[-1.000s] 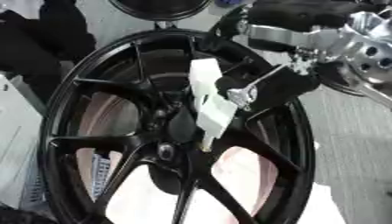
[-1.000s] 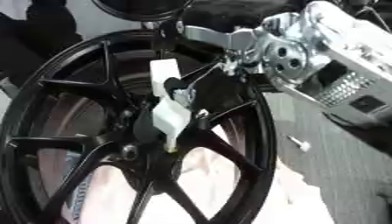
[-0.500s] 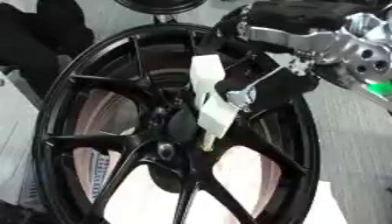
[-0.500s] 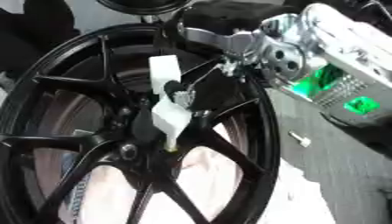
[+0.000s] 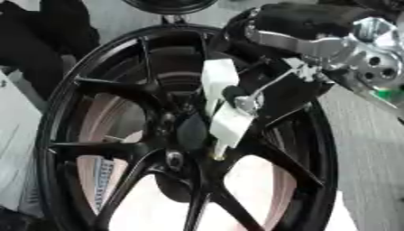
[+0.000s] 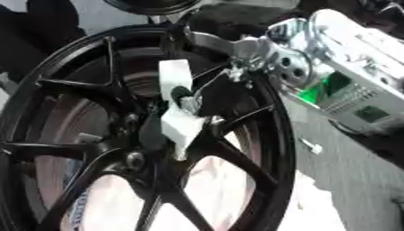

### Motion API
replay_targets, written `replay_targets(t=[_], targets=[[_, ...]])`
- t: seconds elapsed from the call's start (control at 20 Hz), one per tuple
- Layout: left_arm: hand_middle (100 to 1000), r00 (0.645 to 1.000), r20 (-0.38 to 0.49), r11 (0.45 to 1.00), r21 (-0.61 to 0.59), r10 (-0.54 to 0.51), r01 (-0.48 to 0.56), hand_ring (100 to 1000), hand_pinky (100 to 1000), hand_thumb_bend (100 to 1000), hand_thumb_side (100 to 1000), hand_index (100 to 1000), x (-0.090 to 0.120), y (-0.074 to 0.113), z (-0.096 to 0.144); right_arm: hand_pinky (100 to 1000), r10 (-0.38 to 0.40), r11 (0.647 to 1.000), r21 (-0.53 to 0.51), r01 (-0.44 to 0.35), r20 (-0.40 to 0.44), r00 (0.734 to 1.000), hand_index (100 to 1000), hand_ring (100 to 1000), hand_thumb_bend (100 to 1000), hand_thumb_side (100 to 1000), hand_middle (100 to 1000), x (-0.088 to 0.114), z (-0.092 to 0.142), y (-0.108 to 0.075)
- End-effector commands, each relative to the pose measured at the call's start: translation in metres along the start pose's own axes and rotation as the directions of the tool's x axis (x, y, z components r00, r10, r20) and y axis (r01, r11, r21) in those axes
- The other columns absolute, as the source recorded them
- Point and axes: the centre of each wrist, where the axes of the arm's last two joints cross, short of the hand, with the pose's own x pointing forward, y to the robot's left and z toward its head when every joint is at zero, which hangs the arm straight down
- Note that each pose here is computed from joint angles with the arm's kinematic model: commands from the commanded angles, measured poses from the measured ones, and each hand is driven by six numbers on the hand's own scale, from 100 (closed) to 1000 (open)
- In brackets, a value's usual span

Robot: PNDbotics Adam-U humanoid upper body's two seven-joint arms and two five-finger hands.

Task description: Pull the pin out of the wheel hub.

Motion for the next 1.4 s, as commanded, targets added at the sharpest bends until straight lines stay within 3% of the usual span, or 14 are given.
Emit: replay_targets(t=[0.05,0.95,1.4], targets=[[541,0.999,0.033,1.000,-0.004,-0.004,0.004,514,647,191,377,711,0.0068,0.0004,-0.0029,948,-0.037,0.999,0.030,0.039,-0.077,0.996,883,886,191,282,815,-0.0022,0.0028,-0.0103],[540,0.999,0.030,1.000,-0.005,-0.012,0.012,512,646,177,388,710,0.0063,-0.0001,-0.0021,925,-0.081,0.995,0.044,0.084,-0.071,0.994,872,876,100,374,791,-0.0098,-0.0039,-0.0077],[541,1.000,0.029,1.000,-0.004,-0.009,0.010,512,646,170,394,710,0.0069,-0.0008,-0.0027,911,-0.099,0.994,0.042,0.101,-0.046,0.994,850,867,100,327,770,-0.0118,0.0029,-0.0070]])
